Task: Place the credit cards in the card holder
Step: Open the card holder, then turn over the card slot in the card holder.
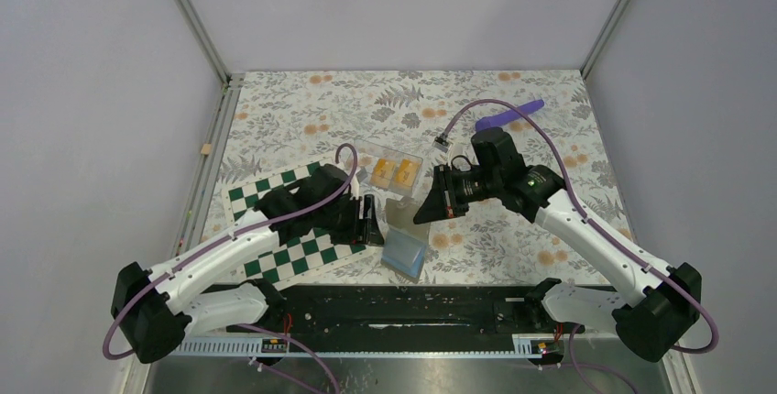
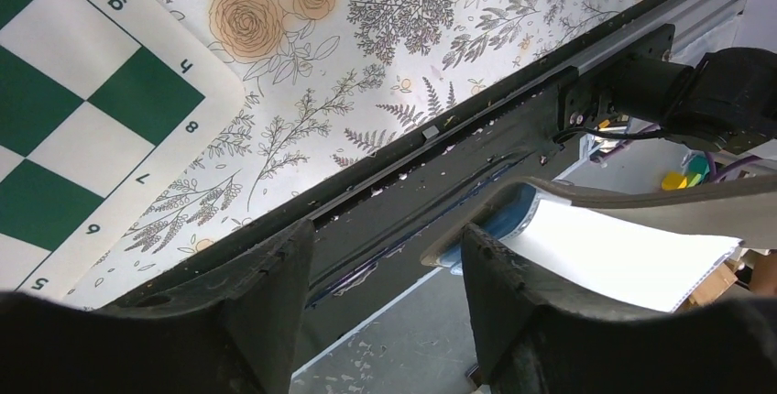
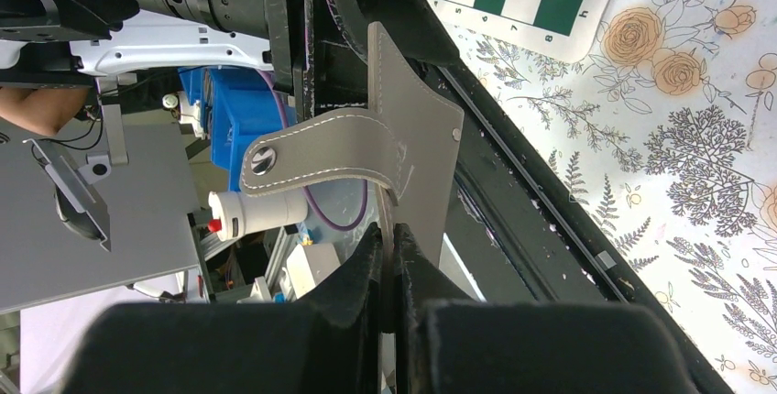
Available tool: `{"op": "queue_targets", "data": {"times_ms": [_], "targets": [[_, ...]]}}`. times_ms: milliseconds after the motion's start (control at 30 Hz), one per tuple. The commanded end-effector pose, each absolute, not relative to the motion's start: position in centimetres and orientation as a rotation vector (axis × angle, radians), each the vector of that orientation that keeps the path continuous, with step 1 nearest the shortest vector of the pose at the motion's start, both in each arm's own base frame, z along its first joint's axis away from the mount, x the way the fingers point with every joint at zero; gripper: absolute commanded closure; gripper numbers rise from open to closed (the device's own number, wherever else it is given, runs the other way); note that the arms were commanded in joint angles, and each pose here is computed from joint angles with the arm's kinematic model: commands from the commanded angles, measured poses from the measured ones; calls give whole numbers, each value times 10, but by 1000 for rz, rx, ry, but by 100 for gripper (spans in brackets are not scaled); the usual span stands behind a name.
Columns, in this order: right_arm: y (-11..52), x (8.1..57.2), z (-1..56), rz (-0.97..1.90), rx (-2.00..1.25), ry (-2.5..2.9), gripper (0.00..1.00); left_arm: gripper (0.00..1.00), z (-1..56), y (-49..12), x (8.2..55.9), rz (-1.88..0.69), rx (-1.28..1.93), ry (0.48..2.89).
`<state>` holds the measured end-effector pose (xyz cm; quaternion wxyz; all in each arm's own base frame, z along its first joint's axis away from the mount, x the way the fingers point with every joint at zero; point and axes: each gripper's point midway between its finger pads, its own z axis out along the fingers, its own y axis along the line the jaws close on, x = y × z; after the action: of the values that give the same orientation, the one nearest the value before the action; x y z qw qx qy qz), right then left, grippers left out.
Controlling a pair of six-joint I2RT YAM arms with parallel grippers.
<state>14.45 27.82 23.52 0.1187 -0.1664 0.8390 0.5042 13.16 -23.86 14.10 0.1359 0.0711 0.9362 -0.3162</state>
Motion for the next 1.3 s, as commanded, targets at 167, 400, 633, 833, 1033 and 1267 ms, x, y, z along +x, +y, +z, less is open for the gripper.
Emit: {"op": "queue_targets", "data": {"times_ms": [167,400,633,833,1033,1267], "targets": [[281,147,239,1507,-484,2430,100,47,172,-247,137,-1023,221,2562],[281,145,236,1521,-489,2443,100,48,186,-248,138,-1062,224,2498],[281,143,238,1532,-493,2438,100,42,157,-233,144,-893,110,2596],[281,141,236,1539,-491,2448,100,43,150,-247,143,-975,103,2613],[279,140,233,1534,-480,2459,100,44,156,-257,140,-1028,180,2602],[280,140,232,1536,-481,2462,100,45,178,-273,137,-1151,254,2509]]}}
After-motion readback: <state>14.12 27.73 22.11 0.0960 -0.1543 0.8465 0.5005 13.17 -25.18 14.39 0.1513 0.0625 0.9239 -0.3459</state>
